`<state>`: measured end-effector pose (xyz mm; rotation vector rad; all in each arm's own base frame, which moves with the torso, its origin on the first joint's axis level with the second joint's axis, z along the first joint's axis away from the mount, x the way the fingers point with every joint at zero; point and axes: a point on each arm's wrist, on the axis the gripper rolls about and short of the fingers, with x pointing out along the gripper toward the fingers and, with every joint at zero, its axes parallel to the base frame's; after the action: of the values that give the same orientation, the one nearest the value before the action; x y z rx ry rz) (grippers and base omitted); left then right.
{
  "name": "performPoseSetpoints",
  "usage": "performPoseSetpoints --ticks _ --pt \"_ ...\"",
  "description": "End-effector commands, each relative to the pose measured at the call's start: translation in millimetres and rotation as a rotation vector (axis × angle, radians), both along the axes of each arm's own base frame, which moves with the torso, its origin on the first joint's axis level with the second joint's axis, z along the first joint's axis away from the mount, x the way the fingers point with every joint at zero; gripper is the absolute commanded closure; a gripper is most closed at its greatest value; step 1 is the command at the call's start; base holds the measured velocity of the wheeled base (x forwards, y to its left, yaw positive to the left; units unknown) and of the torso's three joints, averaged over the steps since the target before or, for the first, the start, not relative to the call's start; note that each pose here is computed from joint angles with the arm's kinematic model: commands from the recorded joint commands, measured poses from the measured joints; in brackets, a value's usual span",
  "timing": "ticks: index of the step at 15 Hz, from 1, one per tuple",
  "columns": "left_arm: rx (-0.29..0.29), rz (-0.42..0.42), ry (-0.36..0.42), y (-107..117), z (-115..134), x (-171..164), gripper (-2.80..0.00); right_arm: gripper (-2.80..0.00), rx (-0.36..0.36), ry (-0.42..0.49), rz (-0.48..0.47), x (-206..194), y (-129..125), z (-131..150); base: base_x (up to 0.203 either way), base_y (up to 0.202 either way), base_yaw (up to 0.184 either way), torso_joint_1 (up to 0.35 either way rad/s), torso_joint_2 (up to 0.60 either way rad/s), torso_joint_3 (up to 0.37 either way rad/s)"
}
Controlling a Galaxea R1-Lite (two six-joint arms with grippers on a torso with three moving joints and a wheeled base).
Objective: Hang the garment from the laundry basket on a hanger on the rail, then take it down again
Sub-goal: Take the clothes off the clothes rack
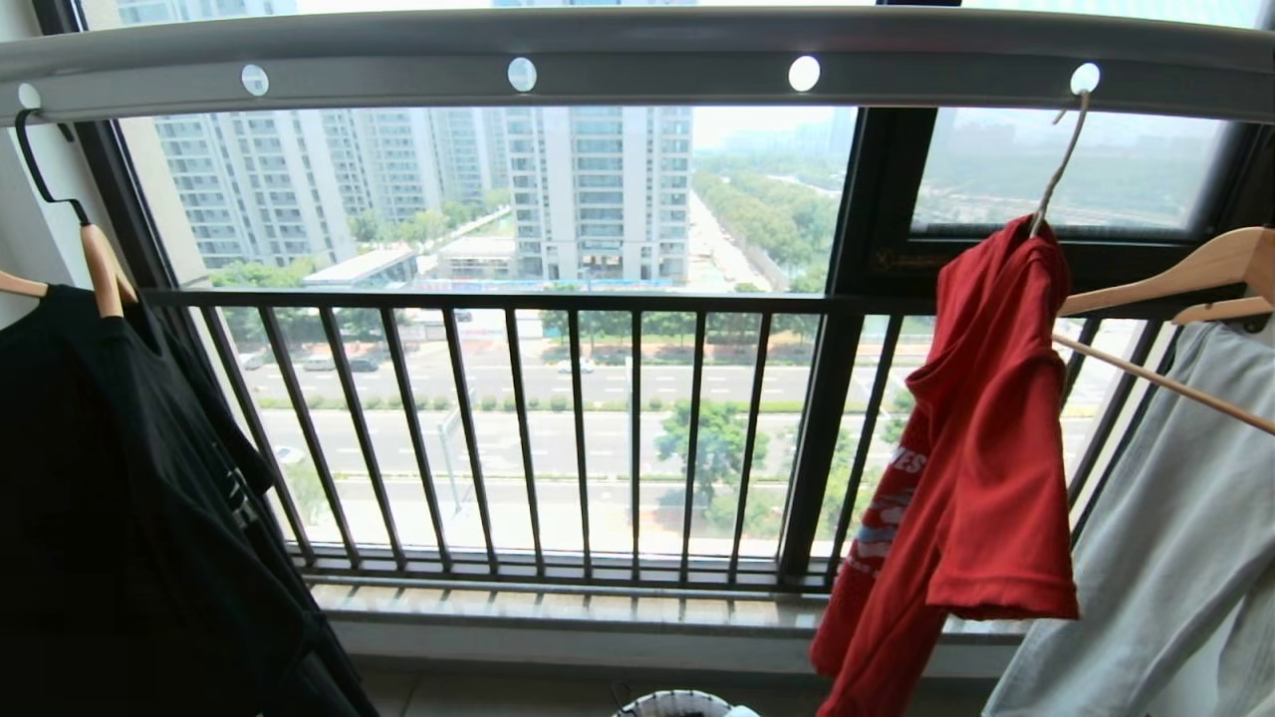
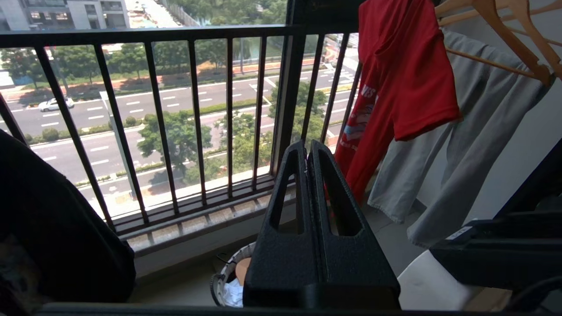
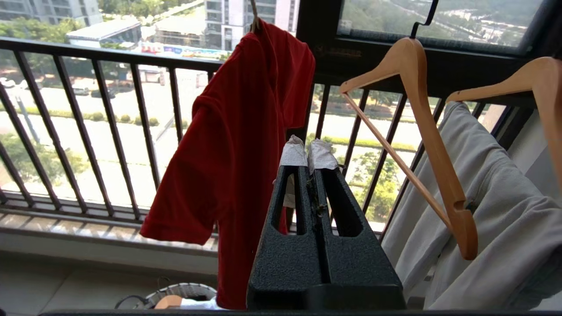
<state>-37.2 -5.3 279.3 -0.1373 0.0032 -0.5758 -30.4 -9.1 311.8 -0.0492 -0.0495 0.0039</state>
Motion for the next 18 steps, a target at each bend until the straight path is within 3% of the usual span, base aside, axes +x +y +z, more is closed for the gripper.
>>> performPoseSetpoints --ticks 1,9,11,14,16,18 --pt "-0.009 0.028 -0.068 1 -27 -31 0.00 0.00 0.004 -0.033 -0.052 -32 -2 -13 0.000 0.000 0.000 0.000 0.00 0.000" --pt "0.000 0.151 -0.026 -3 -128 -38 0.00 0.00 -0.001 0.119 0.022 -33 0 -90 0.000 0.000 0.000 0.000 0.00 0.000" --pt "0.020 0.236 0.050 -2 -148 -25 0.00 0.00 0.045 0.160 0.031 -24 1 -103 0.000 0.000 0.000 0.000 0.00 0.000" --pt "0.125 0.418 0.097 2 -178 -7 0.00 0.00 0.012 0.182 0.059 -1 4 -132 0.000 0.000 0.000 0.000 0.00 0.000" --pt "0.174 0.506 0.083 4 -199 7 0.00 0.00 -0.023 0.188 0.068 12 6 -155 0.000 0.000 0.000 0.000 0.00 0.000" --pt "0.161 0.568 -0.012 5 -203 14 0.00 0.00 -0.040 0.211 0.072 22 7 -179 0.000 0.000 0.000 0.000 0.00 0.000"
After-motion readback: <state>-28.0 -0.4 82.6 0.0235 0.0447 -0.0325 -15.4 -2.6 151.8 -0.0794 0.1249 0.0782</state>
